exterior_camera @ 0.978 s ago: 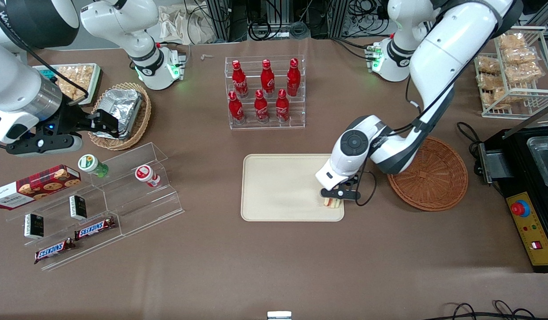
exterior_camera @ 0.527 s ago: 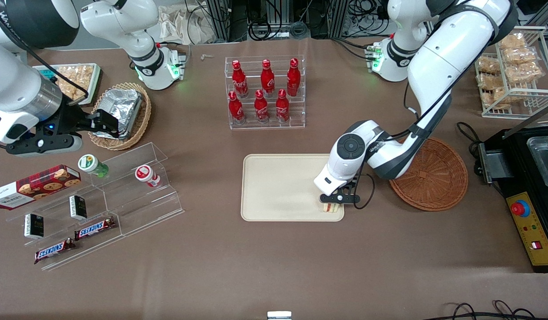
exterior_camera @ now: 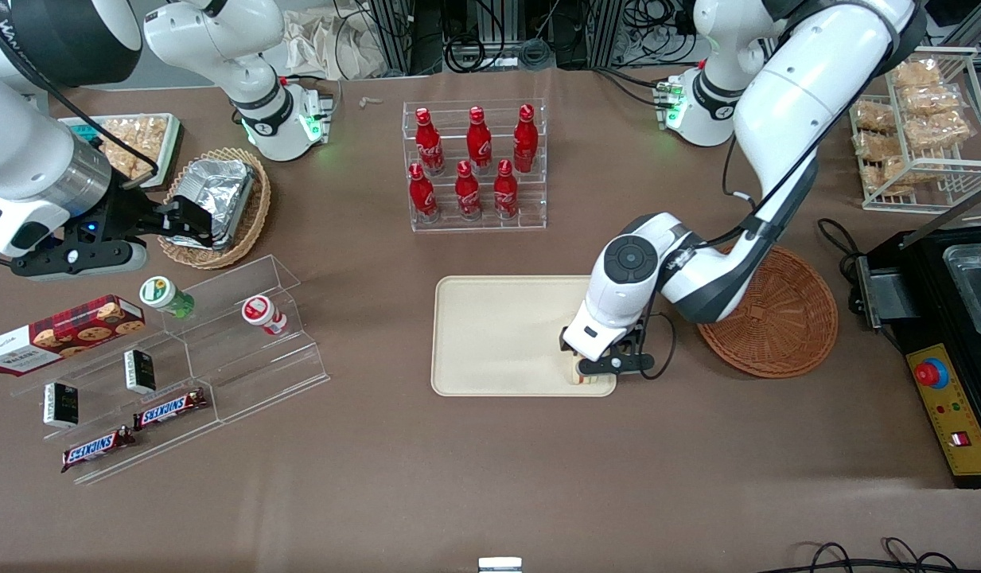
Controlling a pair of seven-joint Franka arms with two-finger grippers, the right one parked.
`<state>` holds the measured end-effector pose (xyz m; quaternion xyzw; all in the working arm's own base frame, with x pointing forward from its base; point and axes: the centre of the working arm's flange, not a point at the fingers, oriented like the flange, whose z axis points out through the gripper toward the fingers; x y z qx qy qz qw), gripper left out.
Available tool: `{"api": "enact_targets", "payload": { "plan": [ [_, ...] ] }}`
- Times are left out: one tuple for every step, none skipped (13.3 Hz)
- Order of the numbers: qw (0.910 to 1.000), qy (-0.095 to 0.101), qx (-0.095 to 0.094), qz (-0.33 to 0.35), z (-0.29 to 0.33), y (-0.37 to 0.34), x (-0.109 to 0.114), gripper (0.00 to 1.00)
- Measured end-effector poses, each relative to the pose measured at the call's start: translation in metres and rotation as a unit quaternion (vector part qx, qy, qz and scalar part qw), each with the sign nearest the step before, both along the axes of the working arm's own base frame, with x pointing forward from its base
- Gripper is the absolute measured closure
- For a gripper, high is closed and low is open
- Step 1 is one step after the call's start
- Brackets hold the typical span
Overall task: Place sandwich from basket to tray
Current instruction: 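Open the left gripper and raise it away from the sandwich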
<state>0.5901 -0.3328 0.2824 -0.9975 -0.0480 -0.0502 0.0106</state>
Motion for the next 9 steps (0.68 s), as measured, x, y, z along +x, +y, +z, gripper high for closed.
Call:
{"api": "enact_targets", "payload": {
  "plan": [
    [0.9999, 0.005, 0.008, 0.014, 0.020, 0.003, 0.003, 0.00],
    [0.9995, 0.007, 0.012, 0.029, 0.043, 0.008, 0.006, 0.00],
    [0.9989, 0.005, 0.011, 0.046, 0.068, 0.016, 0.008, 0.00],
    [0.9980, 0.001, 0.009, 0.063, 0.092, 0.026, 0.009, 0.00],
    [0.9972, -0.001, 0.009, 0.074, 0.114, 0.037, 0.009, 0.00],
    [0.9970, 0.005, 0.010, 0.077, 0.133, 0.051, 0.009, 0.00],
    [0.9970, 0.014, 0.008, 0.076, 0.151, 0.071, 0.010, 0.00],
    [0.9971, 0.019, 0.001, 0.074, 0.168, 0.095, 0.014, 0.00],
    [0.9975, 0.020, -0.007, 0.068, 0.186, 0.125, 0.019, 0.00]
  ]
}}
